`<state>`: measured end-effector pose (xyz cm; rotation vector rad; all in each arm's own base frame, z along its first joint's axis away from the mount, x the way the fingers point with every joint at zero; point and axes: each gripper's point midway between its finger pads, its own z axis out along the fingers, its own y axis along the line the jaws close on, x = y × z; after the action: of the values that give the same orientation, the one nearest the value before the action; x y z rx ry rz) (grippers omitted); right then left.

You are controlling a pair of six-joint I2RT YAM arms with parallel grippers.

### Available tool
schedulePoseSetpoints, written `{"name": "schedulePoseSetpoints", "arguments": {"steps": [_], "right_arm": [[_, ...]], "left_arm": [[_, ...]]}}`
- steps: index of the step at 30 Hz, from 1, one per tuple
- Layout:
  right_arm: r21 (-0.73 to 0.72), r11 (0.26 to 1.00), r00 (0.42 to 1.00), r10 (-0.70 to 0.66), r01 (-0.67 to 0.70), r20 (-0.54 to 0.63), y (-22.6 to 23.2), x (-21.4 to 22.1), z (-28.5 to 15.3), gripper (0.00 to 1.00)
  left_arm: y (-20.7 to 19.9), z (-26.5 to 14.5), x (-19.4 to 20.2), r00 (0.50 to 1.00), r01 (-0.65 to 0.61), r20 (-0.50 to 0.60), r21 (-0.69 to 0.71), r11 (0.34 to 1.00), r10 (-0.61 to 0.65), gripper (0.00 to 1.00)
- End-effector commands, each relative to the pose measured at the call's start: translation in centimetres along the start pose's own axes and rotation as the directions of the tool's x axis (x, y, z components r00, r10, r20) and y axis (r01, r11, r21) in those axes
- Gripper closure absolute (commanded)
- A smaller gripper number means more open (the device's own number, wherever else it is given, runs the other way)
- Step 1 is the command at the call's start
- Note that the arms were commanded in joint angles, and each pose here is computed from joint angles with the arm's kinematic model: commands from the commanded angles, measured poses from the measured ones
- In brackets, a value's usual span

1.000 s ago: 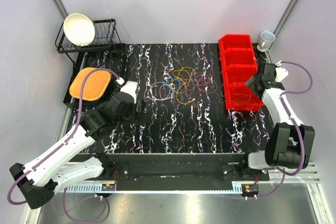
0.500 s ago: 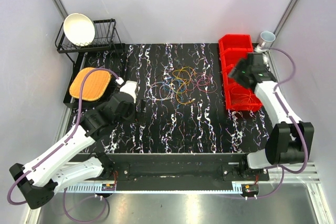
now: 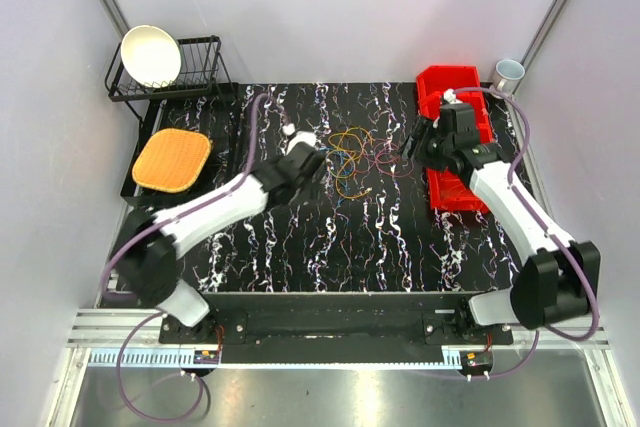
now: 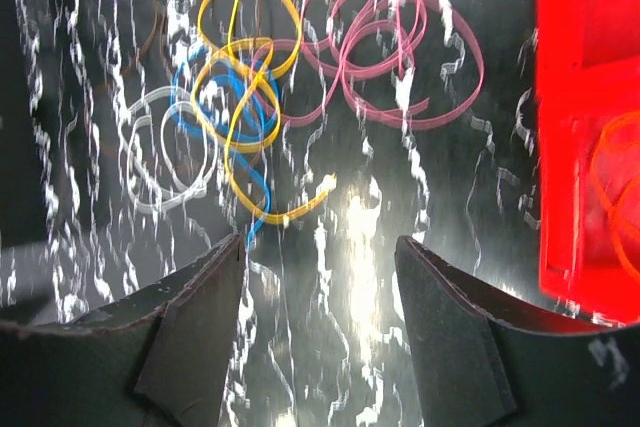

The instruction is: Untangle the cables

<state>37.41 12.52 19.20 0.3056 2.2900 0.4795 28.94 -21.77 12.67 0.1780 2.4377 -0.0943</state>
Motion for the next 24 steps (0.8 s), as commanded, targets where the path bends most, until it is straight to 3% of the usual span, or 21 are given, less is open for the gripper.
{"name": "schedulePoseSetpoints", "arguments": {"steps": [1,7,16,22,24], "right_arm": [[-0.087,0.996,0.999,-0.008,0.005,-0.034,0.9,2.2,-2.9,0.32],[-0.103,0.994,0.999,-0.031,0.029,-0.020,0.5,3.3,-5.3,0.30],[-0.150,0.988,0.998,-0.028,0.020,-0.049,1.3,3.8,-5.4,0.30],[-0.157,0.987,0.998,-0.029,0.020,-0.056,1.3,4.0,-5.4,0.30],[-0.157,0.987,0.998,-0.030,0.021,-0.054,1.3,4.0,-5.3,0.30]], "left_arm": [[-0.9,2.4,-6.6,0.988,0.112,0.113,-0.044,0.993,-0.107,0.20],[-1.6,7.2,-9.3,0.984,0.164,0.081,-0.059,0.985,-0.159,0.28],[0.6,11.6,-9.1,0.969,0.248,0.047,-0.144,0.958,-0.244,0.30],[1.2,14.0,-9.0,0.960,0.277,0.018,-0.140,0.950,-0.278,0.40],[1.3,14.5,-9.2,0.958,0.285,0.017,-0.133,0.949,-0.285,0.48]]}}
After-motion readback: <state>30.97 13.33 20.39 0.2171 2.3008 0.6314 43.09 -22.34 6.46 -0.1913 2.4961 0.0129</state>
